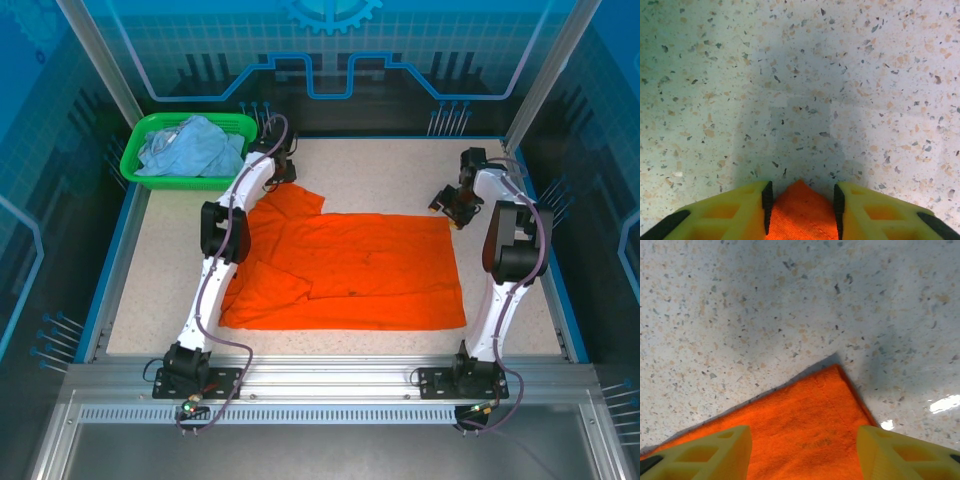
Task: Fold and stack the t-shirts
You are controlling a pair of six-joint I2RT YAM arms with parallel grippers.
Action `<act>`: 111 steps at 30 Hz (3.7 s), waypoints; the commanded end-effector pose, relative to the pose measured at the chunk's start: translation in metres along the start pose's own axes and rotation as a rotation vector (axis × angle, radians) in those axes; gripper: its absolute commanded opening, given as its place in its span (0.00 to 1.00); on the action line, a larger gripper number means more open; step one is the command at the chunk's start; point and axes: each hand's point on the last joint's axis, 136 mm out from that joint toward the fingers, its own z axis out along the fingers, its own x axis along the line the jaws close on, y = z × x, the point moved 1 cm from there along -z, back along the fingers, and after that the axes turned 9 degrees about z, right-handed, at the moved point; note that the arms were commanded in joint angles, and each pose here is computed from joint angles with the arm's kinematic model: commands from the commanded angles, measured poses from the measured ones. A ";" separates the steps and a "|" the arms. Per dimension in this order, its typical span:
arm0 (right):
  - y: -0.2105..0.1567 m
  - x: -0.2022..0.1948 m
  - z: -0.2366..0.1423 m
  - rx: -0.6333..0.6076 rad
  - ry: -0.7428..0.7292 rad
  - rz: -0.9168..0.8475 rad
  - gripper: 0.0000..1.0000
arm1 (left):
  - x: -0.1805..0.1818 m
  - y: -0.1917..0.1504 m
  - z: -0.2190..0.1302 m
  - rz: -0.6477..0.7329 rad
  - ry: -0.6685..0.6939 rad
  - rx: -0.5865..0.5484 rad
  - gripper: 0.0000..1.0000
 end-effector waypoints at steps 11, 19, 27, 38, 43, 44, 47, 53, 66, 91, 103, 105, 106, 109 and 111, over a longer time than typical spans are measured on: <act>0.004 -0.015 -0.010 -0.003 -0.016 0.009 0.58 | -0.007 -0.001 0.006 0.004 -0.029 -0.001 0.26; 0.016 -0.021 -0.012 -0.023 -0.055 -0.051 0.51 | -0.009 0.015 -0.007 0.028 -0.039 -0.057 0.25; 0.018 -0.013 0.007 0.014 -0.073 -0.084 0.38 | -0.011 0.020 -0.011 0.040 -0.045 -0.076 0.19; 0.021 -0.006 0.022 0.028 -0.103 -0.100 0.28 | -0.014 0.022 -0.020 0.067 -0.047 -0.089 0.10; 0.022 -0.002 0.028 0.036 -0.104 -0.107 0.21 | -0.016 0.026 -0.029 0.078 -0.046 -0.107 0.06; 0.022 -0.001 0.029 0.039 -0.101 -0.109 0.19 | -0.017 0.027 -0.031 0.077 -0.046 -0.113 0.06; 0.021 0.001 0.033 0.047 -0.101 -0.114 0.15 | -0.019 0.031 -0.037 0.076 -0.053 -0.132 0.04; 0.022 0.006 0.034 0.050 -0.099 -0.122 0.07 | -0.023 0.037 -0.046 0.089 -0.059 -0.157 0.00; 0.013 0.013 -0.006 -0.011 -0.027 -0.146 0.00 | -0.023 0.044 -0.106 0.063 -0.073 -0.203 0.00; -0.066 -0.051 -0.092 -0.103 0.098 -0.164 0.00 | 0.007 -0.103 -0.233 0.159 -0.207 -0.110 0.00; -0.072 -0.097 -0.093 -0.099 0.066 -0.015 0.00 | 0.046 -0.202 -0.247 0.055 -0.206 0.022 0.00; -0.074 -0.100 -0.089 -0.089 0.063 -0.006 0.00 | 0.052 -0.216 -0.248 0.030 -0.203 0.042 0.00; -0.075 -0.101 -0.088 -0.085 0.061 0.000 0.00 | 0.053 -0.222 -0.248 0.019 -0.205 0.052 0.00; -0.081 -0.104 -0.082 -0.064 0.068 0.015 0.00 | 0.058 -0.239 -0.249 -0.018 -0.209 0.086 0.00; -0.086 -0.106 -0.077 -0.047 0.067 0.023 0.00 | 0.061 -0.250 -0.251 -0.043 -0.209 0.104 0.00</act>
